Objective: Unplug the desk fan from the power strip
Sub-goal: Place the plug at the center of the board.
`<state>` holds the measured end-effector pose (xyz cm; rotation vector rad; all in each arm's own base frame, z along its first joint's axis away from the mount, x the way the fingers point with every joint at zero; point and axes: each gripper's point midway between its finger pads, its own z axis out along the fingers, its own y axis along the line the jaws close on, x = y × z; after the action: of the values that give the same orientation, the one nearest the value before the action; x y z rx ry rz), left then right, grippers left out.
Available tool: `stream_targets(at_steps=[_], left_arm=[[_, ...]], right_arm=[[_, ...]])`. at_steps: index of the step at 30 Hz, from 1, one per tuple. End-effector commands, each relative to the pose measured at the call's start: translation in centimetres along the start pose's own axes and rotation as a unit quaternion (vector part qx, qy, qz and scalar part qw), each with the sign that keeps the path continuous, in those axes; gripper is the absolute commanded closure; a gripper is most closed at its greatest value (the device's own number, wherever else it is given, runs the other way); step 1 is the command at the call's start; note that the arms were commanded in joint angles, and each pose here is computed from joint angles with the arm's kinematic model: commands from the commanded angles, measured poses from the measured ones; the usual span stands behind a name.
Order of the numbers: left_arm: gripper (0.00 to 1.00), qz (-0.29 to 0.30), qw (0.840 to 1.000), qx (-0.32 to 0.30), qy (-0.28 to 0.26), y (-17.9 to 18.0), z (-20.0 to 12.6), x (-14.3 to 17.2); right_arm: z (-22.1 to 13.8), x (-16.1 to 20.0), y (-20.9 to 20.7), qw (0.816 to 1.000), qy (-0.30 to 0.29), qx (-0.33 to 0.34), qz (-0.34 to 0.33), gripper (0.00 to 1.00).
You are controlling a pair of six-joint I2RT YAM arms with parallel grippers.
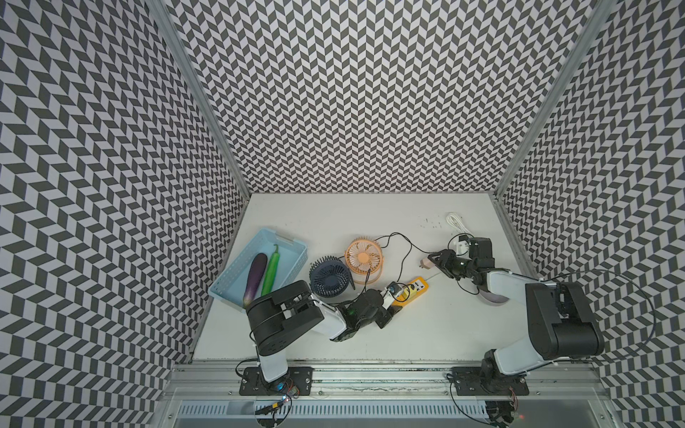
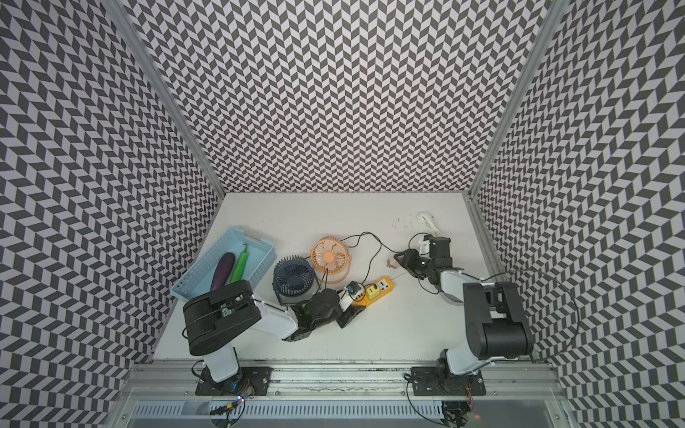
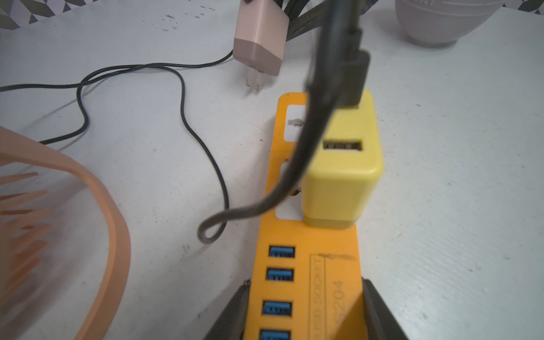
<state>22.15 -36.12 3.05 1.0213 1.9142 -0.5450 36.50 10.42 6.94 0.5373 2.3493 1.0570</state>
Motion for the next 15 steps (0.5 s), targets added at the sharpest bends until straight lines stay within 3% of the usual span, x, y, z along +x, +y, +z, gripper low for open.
stream_targets(at_steps=[1, 3, 8, 11, 15], left_arm=[[0.74, 0.006, 0.999, 0.012, 0.043, -0.8, 0.2, 2.3], [0.75, 0.006, 0.999, 0.012, 0.043, -0.9, 0.2, 2.3], [0.74, 0.005, 0.999, 0.013, 0.044, -0.9, 0.2, 2.4], [0.75, 0.005, 0.999, 0.012, 0.043, -0.9, 0.2, 2.4], [0.74, 0.005, 0.999, 0.013, 0.042, -0.9, 0.2, 2.3]], right_arm=[[-0.1, -1.0, 1.4, 0.999, -0.011, -0.046, 0.005, 0.66], [-0.1, -1.0, 1.2, 0.999, -0.011, -0.045, 0.012, 0.57], [-0.9, -1.4, 1.3, 0.999, -0.023, -0.044, 0.016, 0.43], [-1.4, -1.5, 1.3, 0.999, -0.025, -0.043, 0.018, 0.29], [-2.0, -1.6, 1.7, 0.998, -0.033, -0.046, 0.015, 0.27]])
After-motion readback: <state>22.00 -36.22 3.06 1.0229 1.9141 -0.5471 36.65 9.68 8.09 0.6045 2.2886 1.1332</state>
